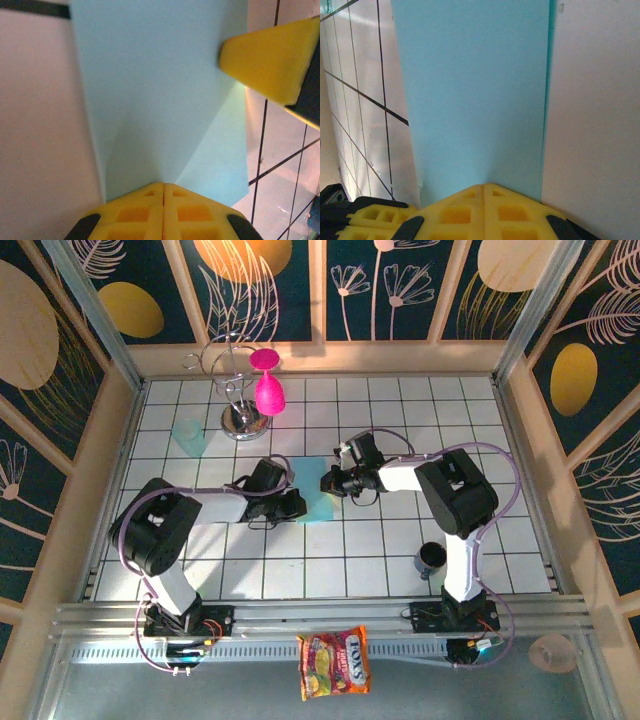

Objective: Fold a paper plane with a square sheet of paper (pick it up from the middle)
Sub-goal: First fold the square sheet of paper in half at the center of the table.

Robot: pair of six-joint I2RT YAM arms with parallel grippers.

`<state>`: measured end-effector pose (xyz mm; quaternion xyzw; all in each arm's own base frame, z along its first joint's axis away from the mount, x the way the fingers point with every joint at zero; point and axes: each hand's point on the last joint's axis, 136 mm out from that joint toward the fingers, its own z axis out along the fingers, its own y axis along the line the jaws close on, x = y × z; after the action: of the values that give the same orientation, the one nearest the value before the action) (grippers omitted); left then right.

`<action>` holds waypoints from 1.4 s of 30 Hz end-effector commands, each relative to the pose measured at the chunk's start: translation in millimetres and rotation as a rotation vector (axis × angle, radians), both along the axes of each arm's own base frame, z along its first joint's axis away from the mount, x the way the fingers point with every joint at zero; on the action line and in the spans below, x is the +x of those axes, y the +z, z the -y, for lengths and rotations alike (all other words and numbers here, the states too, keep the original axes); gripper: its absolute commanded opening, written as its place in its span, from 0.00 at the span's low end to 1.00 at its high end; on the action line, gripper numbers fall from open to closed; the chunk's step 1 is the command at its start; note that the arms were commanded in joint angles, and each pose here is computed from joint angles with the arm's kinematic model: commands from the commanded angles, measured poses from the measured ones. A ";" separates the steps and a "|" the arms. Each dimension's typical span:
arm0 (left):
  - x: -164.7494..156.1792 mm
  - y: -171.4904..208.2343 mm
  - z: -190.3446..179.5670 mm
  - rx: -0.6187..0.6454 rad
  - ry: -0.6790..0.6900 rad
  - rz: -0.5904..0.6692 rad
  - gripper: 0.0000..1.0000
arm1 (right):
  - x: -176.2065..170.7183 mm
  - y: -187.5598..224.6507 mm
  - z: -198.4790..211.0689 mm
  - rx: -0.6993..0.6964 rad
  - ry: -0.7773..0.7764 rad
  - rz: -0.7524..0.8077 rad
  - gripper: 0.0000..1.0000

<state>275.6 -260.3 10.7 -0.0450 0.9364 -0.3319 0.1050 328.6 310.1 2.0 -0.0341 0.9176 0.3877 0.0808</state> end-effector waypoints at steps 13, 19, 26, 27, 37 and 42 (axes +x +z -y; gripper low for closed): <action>-0.8 52.3 -25.3 0.102 0.016 0.114 0.10 | -67.6 -128.0 119.1 -0.571 -0.123 -0.267 0.00; 21.4 46.4 16.4 0.007 -0.036 0.094 0.09 | -68.6 -129.5 118.9 -0.570 -0.122 -0.272 0.00; 5.8 5.9 13.5 0.086 -0.098 -0.002 0.09 | -66.2 -128.7 118.2 -0.570 -0.126 -0.266 0.00; -0.2 1.1 11.4 0.096 -0.115 -0.020 0.09 | -65.9 -128.7 118.5 -0.572 -0.127 -0.265 0.00; -55.5 -28.2 -38.4 0.252 -0.152 -0.126 0.11 | -60.6 -126.2 117.5 -0.580 -0.122 -0.254 0.00; -59.2 -16.7 -41.3 0.236 -0.154 -0.091 0.13 | -54.6 -121.4 113.7 -0.570 -0.124 -0.237 0.00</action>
<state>250.9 -242.8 11.7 0.0219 0.9573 -0.2718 0.0960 329.7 310.4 3.0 -0.0316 0.9206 0.3815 0.0767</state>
